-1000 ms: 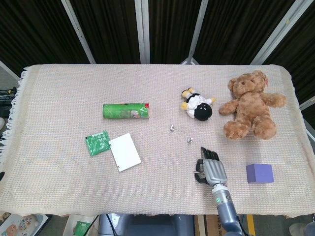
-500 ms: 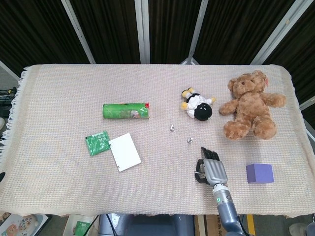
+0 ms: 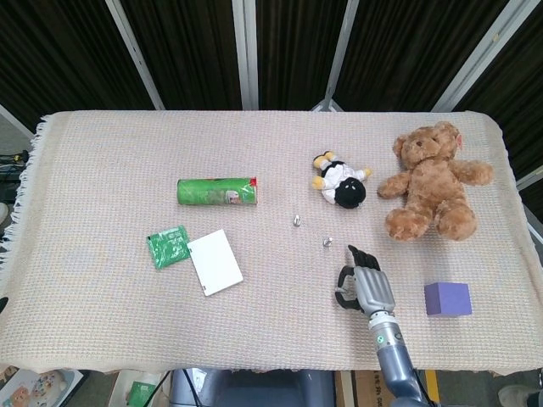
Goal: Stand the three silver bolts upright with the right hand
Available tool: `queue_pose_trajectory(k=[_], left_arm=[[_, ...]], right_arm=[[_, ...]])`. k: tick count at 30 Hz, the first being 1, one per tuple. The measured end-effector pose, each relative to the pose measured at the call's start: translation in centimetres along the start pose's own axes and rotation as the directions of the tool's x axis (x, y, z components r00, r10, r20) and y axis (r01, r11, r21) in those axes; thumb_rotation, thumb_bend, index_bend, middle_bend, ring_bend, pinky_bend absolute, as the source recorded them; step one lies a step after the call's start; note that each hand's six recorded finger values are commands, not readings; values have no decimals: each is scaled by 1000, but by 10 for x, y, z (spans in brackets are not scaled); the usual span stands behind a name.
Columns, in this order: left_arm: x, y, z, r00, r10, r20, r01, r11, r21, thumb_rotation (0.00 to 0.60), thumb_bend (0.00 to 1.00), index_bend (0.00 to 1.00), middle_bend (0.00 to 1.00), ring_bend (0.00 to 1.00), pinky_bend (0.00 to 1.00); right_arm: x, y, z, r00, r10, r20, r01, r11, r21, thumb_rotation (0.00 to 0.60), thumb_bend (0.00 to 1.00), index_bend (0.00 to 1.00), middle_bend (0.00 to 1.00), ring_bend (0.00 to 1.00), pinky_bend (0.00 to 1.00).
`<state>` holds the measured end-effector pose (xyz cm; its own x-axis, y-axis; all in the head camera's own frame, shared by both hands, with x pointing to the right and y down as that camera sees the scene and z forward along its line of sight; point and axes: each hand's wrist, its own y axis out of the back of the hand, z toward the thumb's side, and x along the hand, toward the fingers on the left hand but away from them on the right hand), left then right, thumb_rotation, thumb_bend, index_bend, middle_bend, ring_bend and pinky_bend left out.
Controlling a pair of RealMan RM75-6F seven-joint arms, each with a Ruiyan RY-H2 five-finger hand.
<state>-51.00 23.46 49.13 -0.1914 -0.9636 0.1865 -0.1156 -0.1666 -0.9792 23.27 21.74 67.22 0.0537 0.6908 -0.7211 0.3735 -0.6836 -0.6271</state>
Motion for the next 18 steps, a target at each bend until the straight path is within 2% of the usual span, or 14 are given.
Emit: queue_pose_trajectory(k=[18], left_arm=[[0,0,0,1000,-1,-1,1,1000,3,600,123,213,44,0,172]], right_arm=[[-9,11,-3,1000,-3,18,4,999,-48,600,387,632,0,0,42]])
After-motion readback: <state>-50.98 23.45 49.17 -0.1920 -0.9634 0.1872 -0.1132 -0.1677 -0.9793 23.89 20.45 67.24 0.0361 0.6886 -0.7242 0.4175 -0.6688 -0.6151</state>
